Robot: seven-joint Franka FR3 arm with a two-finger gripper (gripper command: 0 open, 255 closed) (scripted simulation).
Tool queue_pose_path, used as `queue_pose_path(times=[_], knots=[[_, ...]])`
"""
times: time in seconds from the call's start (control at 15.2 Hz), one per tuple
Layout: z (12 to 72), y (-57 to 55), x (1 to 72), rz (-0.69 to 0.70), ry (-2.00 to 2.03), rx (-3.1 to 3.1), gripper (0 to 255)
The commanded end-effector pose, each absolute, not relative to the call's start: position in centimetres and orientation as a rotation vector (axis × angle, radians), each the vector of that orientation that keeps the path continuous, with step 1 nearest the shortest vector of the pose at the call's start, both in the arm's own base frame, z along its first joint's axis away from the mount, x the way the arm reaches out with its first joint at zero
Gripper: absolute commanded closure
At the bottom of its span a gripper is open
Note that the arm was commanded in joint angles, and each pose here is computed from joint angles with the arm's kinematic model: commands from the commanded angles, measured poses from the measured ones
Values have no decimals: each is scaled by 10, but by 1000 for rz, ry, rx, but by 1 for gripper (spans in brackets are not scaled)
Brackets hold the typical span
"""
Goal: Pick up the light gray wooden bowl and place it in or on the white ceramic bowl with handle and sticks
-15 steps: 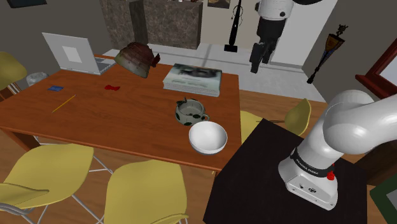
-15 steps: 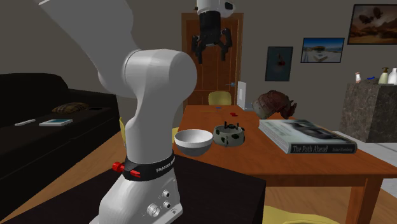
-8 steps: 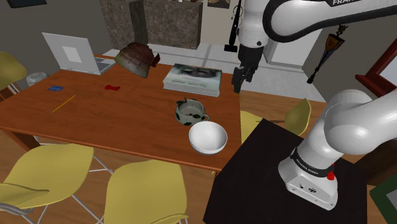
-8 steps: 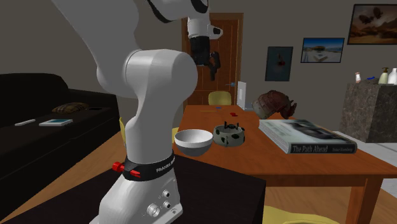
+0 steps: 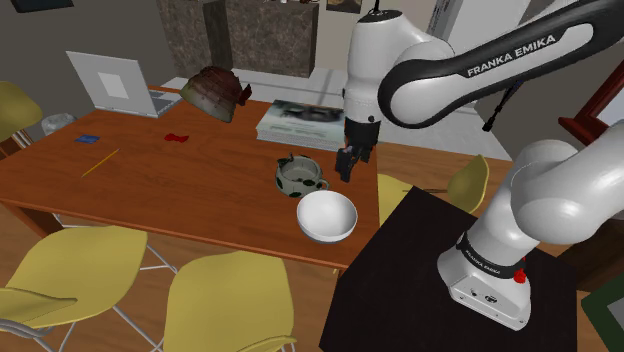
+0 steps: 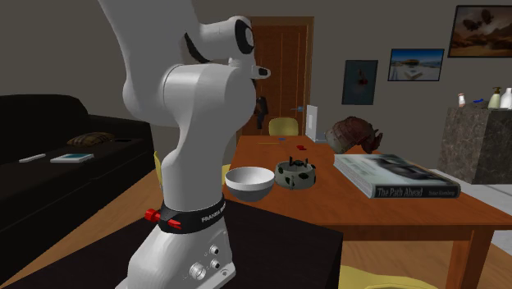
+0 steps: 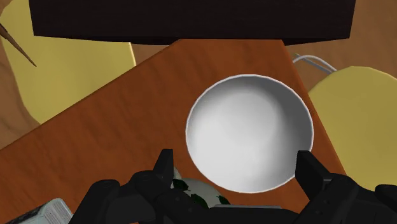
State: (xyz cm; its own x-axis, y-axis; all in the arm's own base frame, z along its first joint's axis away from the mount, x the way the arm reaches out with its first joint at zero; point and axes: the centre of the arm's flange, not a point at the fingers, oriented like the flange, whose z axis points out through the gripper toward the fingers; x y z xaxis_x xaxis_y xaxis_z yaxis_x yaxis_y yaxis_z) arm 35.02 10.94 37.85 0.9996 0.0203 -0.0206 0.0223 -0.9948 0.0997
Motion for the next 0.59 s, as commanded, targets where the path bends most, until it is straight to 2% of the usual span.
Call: queue_pose_path(times=[0.0,0.53], knots=[[357,125,356,-23,37,3040,0],[272,186,377,-5,57,3031,0]])
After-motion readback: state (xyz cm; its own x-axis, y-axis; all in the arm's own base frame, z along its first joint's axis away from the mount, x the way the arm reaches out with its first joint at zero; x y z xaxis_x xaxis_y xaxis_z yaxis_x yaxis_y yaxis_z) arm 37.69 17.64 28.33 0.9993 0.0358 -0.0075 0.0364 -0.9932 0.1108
